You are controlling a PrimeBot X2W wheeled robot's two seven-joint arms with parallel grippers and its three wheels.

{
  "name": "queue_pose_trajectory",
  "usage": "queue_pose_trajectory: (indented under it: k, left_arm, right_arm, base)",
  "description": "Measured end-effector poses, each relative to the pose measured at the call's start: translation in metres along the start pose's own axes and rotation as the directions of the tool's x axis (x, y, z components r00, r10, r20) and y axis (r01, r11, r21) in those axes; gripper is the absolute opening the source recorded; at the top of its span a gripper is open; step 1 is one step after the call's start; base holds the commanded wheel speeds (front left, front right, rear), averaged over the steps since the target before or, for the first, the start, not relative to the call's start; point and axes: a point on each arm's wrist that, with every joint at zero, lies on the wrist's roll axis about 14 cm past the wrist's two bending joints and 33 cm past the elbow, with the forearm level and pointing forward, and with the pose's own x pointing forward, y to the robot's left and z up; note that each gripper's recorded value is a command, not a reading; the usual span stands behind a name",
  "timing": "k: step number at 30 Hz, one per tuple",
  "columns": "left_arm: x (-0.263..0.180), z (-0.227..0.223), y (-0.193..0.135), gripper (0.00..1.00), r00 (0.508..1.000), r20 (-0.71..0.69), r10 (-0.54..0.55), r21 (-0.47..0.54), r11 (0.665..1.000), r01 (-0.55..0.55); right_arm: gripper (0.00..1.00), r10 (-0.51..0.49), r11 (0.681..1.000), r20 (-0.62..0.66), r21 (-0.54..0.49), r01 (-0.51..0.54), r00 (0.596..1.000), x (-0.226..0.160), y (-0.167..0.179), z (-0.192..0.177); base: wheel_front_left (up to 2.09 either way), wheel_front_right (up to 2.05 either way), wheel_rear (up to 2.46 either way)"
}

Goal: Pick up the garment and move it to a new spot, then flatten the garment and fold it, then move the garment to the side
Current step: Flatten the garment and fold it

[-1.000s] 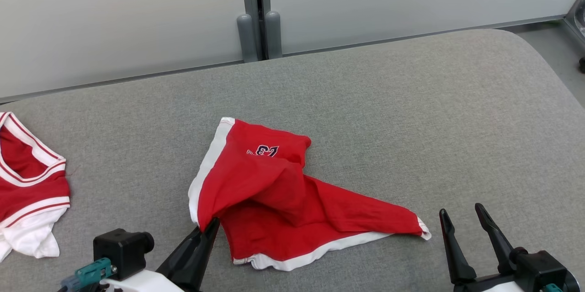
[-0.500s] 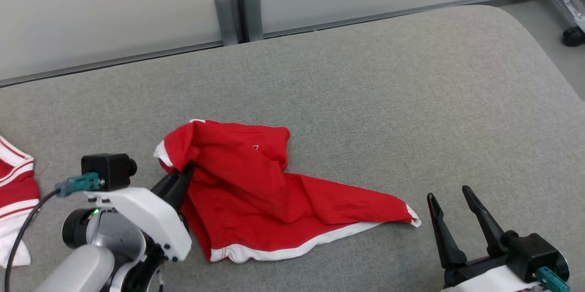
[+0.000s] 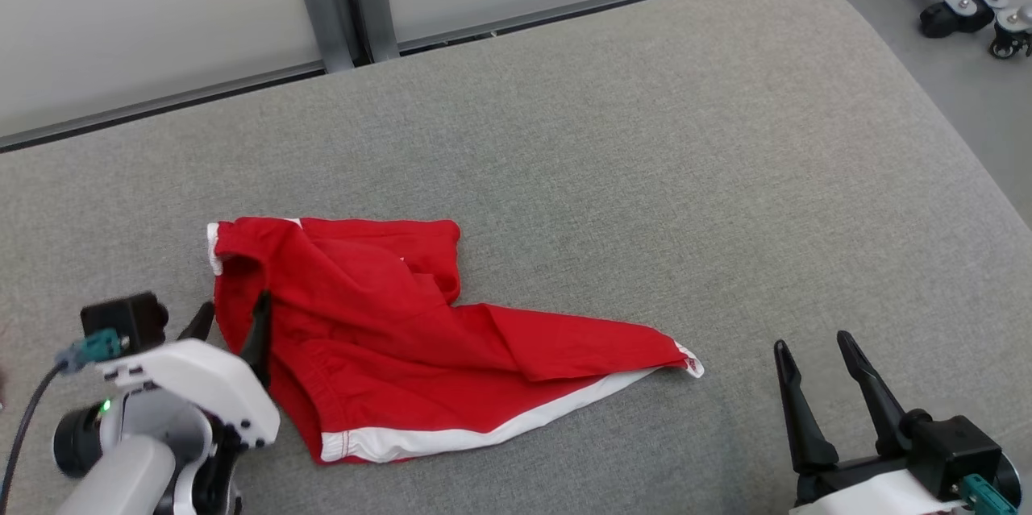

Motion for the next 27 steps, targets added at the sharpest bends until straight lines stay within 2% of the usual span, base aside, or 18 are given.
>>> queue_pose_trajectory:
  k: [4,7,11,14,16,18,20,23,27]
  left_arm:
    - [-0.031,-0.01,0.008,1.0,0.998,0.032,0.045,-0.034,0.998,-0.044]
    - [-0.054,-0.006,0.002,1.0,0.996,0.081,0.038,-0.01,0.999,-0.037]
    - [-0.072,-0.008,-0.054,1.0,0.989,0.063,-0.133,0.013,0.991,0.133]
    - [-0.074,-0.019,-0.099,1.0,0.964,-0.002,-0.266,0.031,0.964,0.266]
    - [-0.07,-0.026,-0.121,1.0,0.943,-0.046,-0.329,0.077,0.94,0.332]
    - [-0.066,-0.038,-0.142,1.0,0.917,-0.105,-0.384,0.077,0.916,0.393]
    - [-0.062,-0.057,-0.159,1.0,0.888,-0.176,-0.426,0.089,0.891,0.445]
    - [-0.052,-0.07,-0.178,1.0,0.858,-0.224,-0.462,0.064,0.872,0.486]
    - [-0.037,-0.081,-0.189,1.0,0.843,-0.258,-0.471,0.03,0.869,0.494]
  right_arm:
    - [1.0,-0.009,1.0,0.013,0.004,0.009,1.0,-0.008,-0.003,0.003]
    - [1.0,0.001,1.0,0.026,0.006,-0.001,1.0,-0.011,0.0,0.006]
    - [1.0,0.02,1.0,0.041,0.006,-0.021,0.999,-0.009,0.006,0.01]
    - [1.0,0.025,1.0,0.049,0.002,-0.025,0.998,-0.003,0.007,0.013]
    - [1.0,0.021,1.0,0.054,0.0,-0.021,0.998,-0.001,0.006,0.015]
    - [1.0,0.01,1.0,0.046,0.001,-0.01,0.999,-0.001,0.003,0.013]
    - [1.0,-0.002,1.0,0.038,0.005,0.002,0.999,-0.001,0.0,0.011]
    - [1.0,-0.032,0.999,0.024,0.008,0.032,0.999,-0.003,-0.008,0.008]
    - [1.0,-0.073,0.997,0.007,0.013,0.073,0.997,-0.008,-0.018,0.004]
  base:
    - [0.0,0.0,0.0]
    - [0.0,0.0,0.0]
    - [0.0,0.0,0.0]
    - [0.0,0.0,0.0]
    - [0.0,0.0,0.0]
    - [0.0,0.0,0.0]
    - [0.0,0.0,0.0]
    - [0.0,0.0,0.0]
    - [0.0,0.0,0.0]
